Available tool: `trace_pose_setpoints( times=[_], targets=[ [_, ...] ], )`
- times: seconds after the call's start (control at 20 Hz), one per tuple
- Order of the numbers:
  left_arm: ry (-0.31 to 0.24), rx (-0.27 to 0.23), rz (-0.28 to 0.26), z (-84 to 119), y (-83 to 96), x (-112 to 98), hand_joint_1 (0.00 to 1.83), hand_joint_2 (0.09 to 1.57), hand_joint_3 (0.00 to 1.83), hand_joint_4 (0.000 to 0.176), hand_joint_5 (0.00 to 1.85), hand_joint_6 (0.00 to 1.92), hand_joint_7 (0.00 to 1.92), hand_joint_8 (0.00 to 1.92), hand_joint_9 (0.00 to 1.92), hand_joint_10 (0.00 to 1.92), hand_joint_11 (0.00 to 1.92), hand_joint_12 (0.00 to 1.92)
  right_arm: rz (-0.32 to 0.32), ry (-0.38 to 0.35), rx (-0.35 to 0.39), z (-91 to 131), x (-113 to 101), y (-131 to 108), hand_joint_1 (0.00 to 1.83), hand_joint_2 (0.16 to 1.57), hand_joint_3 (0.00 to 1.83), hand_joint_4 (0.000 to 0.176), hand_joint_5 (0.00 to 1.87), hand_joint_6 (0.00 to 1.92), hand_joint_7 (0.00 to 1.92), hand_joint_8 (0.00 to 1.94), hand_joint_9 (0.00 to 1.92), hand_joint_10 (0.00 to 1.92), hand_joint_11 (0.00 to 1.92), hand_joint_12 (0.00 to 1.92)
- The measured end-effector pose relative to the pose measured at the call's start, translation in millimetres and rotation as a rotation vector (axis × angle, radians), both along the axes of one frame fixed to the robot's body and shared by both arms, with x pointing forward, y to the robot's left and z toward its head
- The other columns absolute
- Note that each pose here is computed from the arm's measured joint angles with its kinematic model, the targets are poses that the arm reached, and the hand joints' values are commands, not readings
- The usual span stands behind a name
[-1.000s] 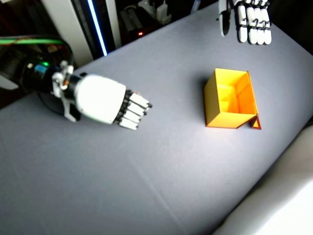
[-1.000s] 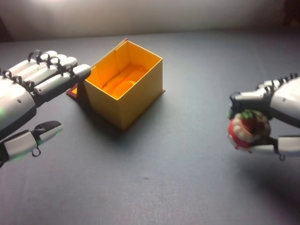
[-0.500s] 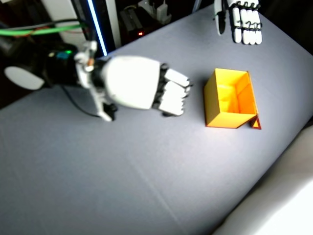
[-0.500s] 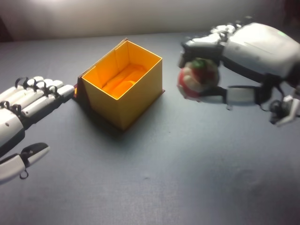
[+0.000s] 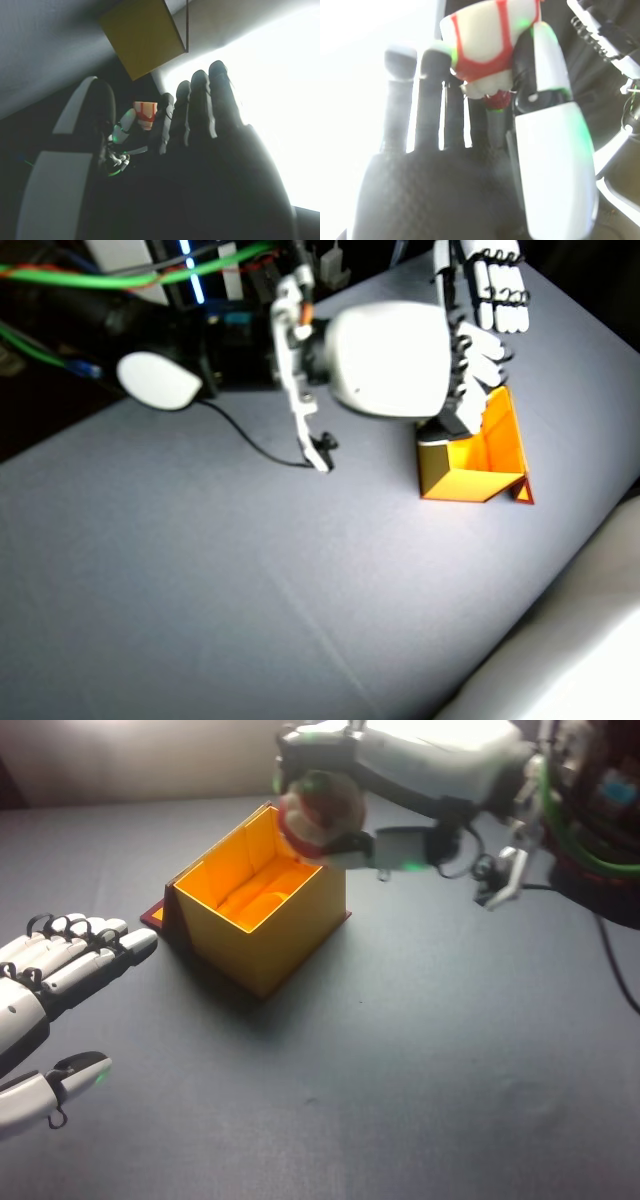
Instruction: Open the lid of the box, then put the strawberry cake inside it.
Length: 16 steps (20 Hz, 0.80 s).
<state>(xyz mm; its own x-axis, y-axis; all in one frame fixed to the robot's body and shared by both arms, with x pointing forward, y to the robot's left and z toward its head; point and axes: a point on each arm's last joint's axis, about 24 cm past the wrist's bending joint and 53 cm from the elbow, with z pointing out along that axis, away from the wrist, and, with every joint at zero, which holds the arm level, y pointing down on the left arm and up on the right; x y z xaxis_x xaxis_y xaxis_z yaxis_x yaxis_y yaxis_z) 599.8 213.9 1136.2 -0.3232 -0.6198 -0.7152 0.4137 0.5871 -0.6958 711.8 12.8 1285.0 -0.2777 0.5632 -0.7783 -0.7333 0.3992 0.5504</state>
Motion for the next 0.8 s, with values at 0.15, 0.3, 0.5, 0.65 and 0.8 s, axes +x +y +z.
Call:
trace_pose_setpoints(
  times=[0.15,0.3,0.5,0.65,0.8],
  targets=[
    [0.016,-0.011,0.009,-6,0.6,2,0.74,1.43,0.01,0.072,0.00,0.00,0.00,0.00,0.00,0.00,0.00,0.00,-0.001,0.017,-0.009,0,11,19,1.17,1.31,0.00,0.000,0.56,1.30,0.73,1.66,0.80,1.54,0.80,1.80],
    [0.023,-0.022,0.001,-11,-2.7,2,0.83,1.41,0.00,0.068,0.01,0.00,0.00,0.00,0.00,0.00,0.00,0.00,-0.005,0.067,-0.045,-15,21,40,1.10,1.33,0.00,0.000,0.57,1.46,0.66,1.63,0.62,1.11,0.45,1.56],
    [0.042,-0.023,0.002,-17,-2.3,4,0.82,1.41,0.00,0.070,0.01,0.00,0.00,0.00,0.00,0.00,0.00,0.00,-0.031,0.138,-0.061,-30,36,49,1.08,1.33,0.00,0.009,0.55,1.63,0.65,1.48,0.68,0.69,0.04,1.31],
    [0.047,-0.023,-0.003,-18,-4.1,3,0.78,1.42,0.00,0.065,0.02,0.00,0.00,0.00,0.00,0.00,0.00,0.00,-0.039,0.163,-0.103,-42,38,51,0.77,1.16,0.00,0.039,0.25,0.14,0.30,0.11,0.23,0.18,0.00,0.92],
    [0.042,-0.029,0.000,-17,-3.7,4,0.78,1.42,0.00,0.080,0.01,0.00,0.00,0.00,0.00,0.00,0.00,0.00,-0.041,0.165,-0.103,-42,38,50,0.56,1.18,0.01,0.080,0.08,0.01,0.10,0.00,0.09,0.03,0.00,0.56]
  ],
)
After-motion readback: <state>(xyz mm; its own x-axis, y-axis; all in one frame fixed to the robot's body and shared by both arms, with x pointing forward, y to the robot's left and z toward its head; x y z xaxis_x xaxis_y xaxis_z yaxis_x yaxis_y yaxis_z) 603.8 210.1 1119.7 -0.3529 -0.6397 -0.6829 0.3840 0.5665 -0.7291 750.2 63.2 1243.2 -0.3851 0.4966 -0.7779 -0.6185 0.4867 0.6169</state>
